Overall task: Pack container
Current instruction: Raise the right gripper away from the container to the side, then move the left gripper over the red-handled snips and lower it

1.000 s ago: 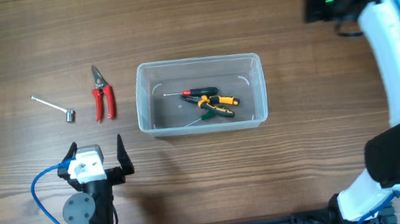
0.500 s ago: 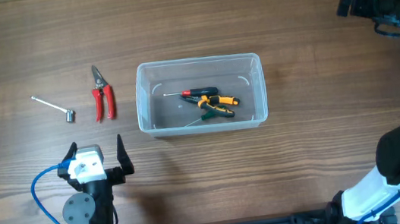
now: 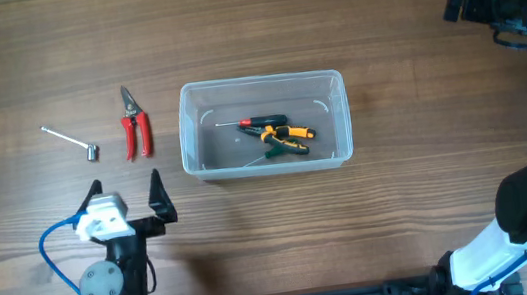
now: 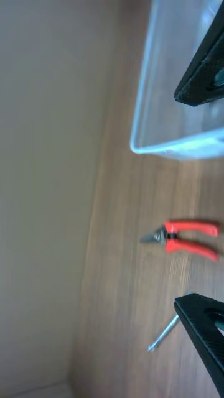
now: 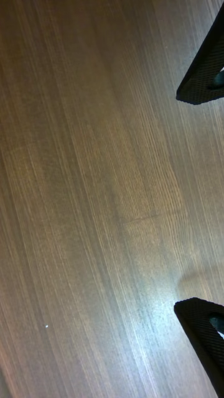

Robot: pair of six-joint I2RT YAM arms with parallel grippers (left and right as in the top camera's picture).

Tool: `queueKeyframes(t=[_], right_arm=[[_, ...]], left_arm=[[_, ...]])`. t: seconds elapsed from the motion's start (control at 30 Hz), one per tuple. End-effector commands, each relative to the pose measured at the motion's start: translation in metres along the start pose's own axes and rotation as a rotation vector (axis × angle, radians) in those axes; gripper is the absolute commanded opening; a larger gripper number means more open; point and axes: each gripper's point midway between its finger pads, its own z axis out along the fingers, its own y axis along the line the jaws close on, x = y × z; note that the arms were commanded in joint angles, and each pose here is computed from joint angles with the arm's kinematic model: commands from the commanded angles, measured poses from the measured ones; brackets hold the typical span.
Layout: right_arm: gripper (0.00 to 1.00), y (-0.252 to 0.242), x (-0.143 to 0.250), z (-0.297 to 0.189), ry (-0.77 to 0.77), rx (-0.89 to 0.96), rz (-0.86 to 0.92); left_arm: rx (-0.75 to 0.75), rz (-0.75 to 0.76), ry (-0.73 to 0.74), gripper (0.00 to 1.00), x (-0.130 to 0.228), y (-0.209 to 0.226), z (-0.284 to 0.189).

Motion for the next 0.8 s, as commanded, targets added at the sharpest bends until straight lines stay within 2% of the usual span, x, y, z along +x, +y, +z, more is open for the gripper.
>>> queueKeyframes(t=[0.0, 0.17, 0.27, 0.33, 0.37, 0.5, 0.57, 0.63, 0.77], right_arm=[[1.00, 0.004, -0.008, -0.014, -0.041, -0.014, 0.008], [1.00, 0.004, -0.008, -0.014, -0.041, -0.014, 0.008], [1.00, 0.004, -0.008, -0.014, -0.041, -0.014, 0.008], [1.00, 0.004, -0.008, -0.014, -0.041, -0.014, 0.008], [1.00, 0.004, -0.008, -0.014, -0.041, -0.014, 0.008], [1.00, 0.004, -0.008, -0.014, -0.041, -0.014, 0.008], [1.00, 0.004, -0.008, -0.014, -0.041, -0.014, 0.008], [1.00, 0.004, -0.008, -0.014, -0.041, -0.014, 0.008], [1.00, 0.004, -0.008, -0.014, -0.041, -0.014, 0.008]], left_arm=[[0.013, -0.162, 0.020, 0.99, -0.016, -0.006, -0.003], [-0.039, -0.162, 0.194, 1.00, -0.047, -0.010, 0.010], [-0.029, -0.168, 0.276, 1.00, -0.081, -0.020, 0.033], [0.005, -0.175, 0.305, 1.00, -0.112, -0.032, 0.055], [0.048, -0.184, 0.330, 1.00, -0.139, -0.045, 0.077], [0.129, -0.206, 0.397, 1.00, -0.165, -0.065, 0.115], [0.166, -0.226, 0.457, 1.00, -0.159, -0.072, 0.127], [0.156, -0.251, 0.571, 1.00, -0.132, -0.071, 0.129], [0.127, -0.268, 0.668, 1.00, -0.102, -0.065, 0.140]])
